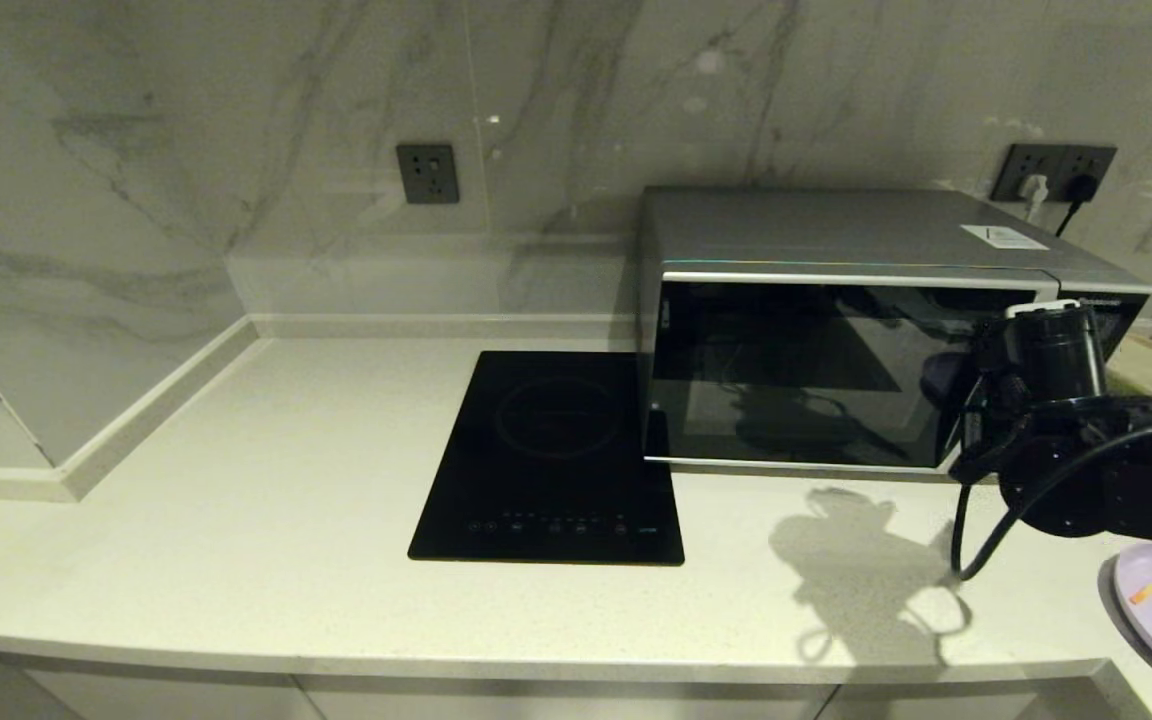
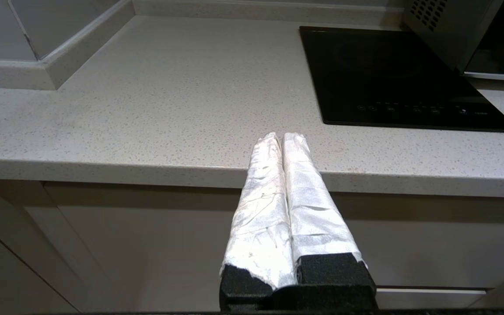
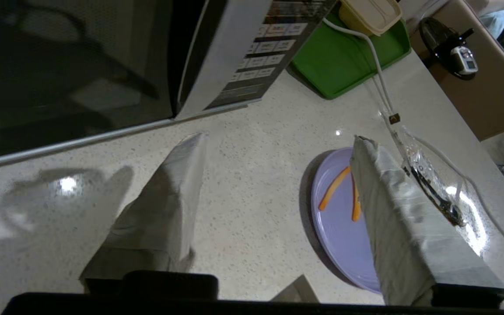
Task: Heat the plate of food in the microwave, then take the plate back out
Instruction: Open the microwave oven
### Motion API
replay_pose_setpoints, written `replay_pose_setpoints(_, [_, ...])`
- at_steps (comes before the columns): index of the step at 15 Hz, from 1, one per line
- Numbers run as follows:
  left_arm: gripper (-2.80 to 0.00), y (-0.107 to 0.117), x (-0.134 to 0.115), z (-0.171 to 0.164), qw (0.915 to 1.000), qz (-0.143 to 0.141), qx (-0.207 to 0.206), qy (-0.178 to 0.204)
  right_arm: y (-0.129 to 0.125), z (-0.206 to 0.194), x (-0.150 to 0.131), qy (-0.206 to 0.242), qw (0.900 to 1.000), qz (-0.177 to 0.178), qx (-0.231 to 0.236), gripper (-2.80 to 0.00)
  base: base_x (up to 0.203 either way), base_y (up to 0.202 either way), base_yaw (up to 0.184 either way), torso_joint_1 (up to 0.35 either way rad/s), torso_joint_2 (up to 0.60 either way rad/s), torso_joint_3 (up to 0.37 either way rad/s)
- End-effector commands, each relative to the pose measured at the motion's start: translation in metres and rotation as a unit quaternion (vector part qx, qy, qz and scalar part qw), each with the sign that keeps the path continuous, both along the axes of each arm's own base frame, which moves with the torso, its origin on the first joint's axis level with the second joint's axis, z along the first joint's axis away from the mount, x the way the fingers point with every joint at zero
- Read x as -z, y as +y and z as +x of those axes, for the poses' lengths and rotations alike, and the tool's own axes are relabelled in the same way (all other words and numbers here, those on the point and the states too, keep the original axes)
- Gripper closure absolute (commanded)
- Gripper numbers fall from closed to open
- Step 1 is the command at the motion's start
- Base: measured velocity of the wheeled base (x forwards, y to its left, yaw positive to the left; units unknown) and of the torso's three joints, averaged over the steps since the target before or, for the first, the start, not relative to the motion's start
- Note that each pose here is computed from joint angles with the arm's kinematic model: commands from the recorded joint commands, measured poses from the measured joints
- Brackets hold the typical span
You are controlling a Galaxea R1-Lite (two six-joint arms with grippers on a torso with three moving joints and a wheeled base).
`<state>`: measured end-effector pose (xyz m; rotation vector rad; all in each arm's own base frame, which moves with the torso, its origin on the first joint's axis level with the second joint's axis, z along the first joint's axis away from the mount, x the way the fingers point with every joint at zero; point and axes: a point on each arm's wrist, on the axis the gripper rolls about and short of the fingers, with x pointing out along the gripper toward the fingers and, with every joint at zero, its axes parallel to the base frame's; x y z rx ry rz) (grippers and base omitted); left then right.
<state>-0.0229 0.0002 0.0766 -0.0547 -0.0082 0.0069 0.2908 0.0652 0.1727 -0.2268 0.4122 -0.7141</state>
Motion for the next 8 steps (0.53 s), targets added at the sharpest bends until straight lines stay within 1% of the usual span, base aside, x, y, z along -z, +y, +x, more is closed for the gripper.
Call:
replay_pose_setpoints(1, [0.00,0.000,0.000,0.000,1.0000,0.000,0.000,0.000,-0.008,0.028,0.011,0.005,1.000,-0.001,0.028,-2.80,0.000,0.000,0.000,0.000,0.00,0.000])
replay_pose_setpoints(3, [0.00,0.000,0.000,0.000,1.0000,0.000,0.000,0.000,-0.020,0.048,0.011,-0.014,0.998,0.012,0.057,-2.80,0.000,0.000,0.000,0.000,0.00,0.000])
replay_pose_setpoints(6, [0.00,0.000,0.000,0.000,1.0000,0.000,0.000,0.000,-0.023,0.056,0.010,-0.028,0.997,0.023,0.066,-2.80,0.000,0.000,0.000,0.000,0.00,0.000])
replay_pose_setpoints(8, [0.00,0.000,0.000,0.000,1.0000,0.000,0.000,0.000,-0.024,0.062,0.012,-0.029,0.997,0.023,0.069,-2.80,0.000,0.000,0.000,0.000,0.00,0.000])
